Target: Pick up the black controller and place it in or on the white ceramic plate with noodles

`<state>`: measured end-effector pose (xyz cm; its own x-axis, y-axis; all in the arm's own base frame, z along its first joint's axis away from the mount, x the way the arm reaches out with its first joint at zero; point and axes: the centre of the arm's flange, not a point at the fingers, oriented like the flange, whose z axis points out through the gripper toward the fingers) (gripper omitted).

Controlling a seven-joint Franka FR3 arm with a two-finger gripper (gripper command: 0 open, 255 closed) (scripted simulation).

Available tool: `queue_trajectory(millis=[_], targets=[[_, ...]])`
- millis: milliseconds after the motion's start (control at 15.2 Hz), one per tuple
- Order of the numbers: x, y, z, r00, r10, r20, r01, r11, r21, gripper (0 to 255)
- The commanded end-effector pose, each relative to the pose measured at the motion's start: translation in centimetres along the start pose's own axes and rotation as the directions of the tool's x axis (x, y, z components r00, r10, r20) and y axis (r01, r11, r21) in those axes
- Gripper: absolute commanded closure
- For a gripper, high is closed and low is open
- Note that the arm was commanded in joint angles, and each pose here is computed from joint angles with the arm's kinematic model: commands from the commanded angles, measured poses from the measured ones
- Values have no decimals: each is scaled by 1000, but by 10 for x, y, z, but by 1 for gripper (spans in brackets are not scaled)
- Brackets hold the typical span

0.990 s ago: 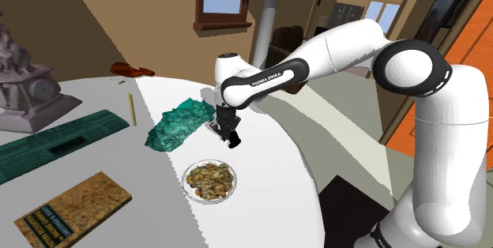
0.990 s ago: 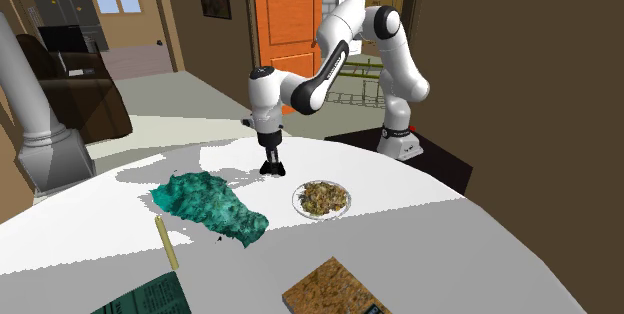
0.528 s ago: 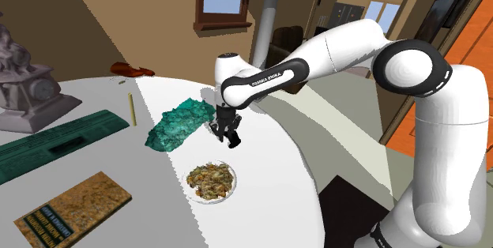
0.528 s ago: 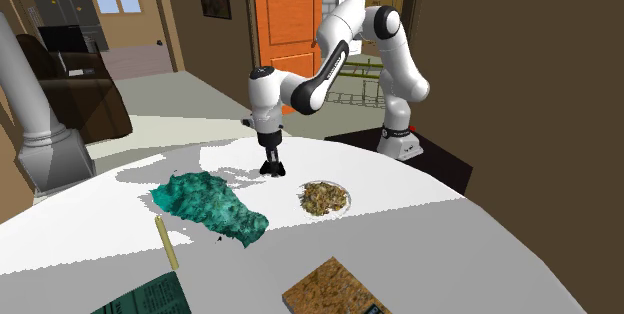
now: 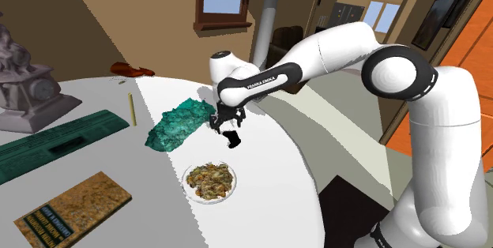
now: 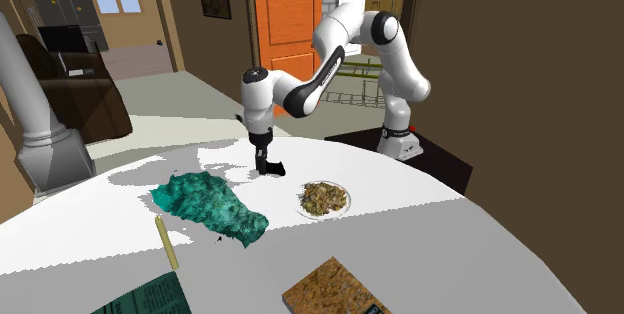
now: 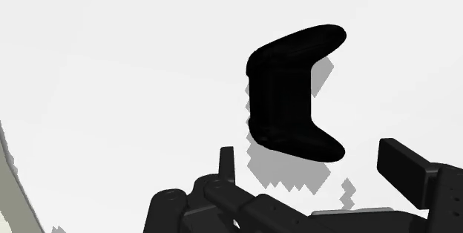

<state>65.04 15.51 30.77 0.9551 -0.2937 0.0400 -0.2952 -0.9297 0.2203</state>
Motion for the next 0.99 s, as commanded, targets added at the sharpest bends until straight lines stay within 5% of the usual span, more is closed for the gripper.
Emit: queue_trajectory(millis=[0,660,726,924], targets=[[0,0,12,1000,3,-1,-3,1000,-2,0],[0,0,25,1000,3,-1,-3,1000,-2,0],[0,0,25,1000,3,-1,-3,1000,-2,255],[0,0,25,1000,3,-1,-3,1000,-2,255]])
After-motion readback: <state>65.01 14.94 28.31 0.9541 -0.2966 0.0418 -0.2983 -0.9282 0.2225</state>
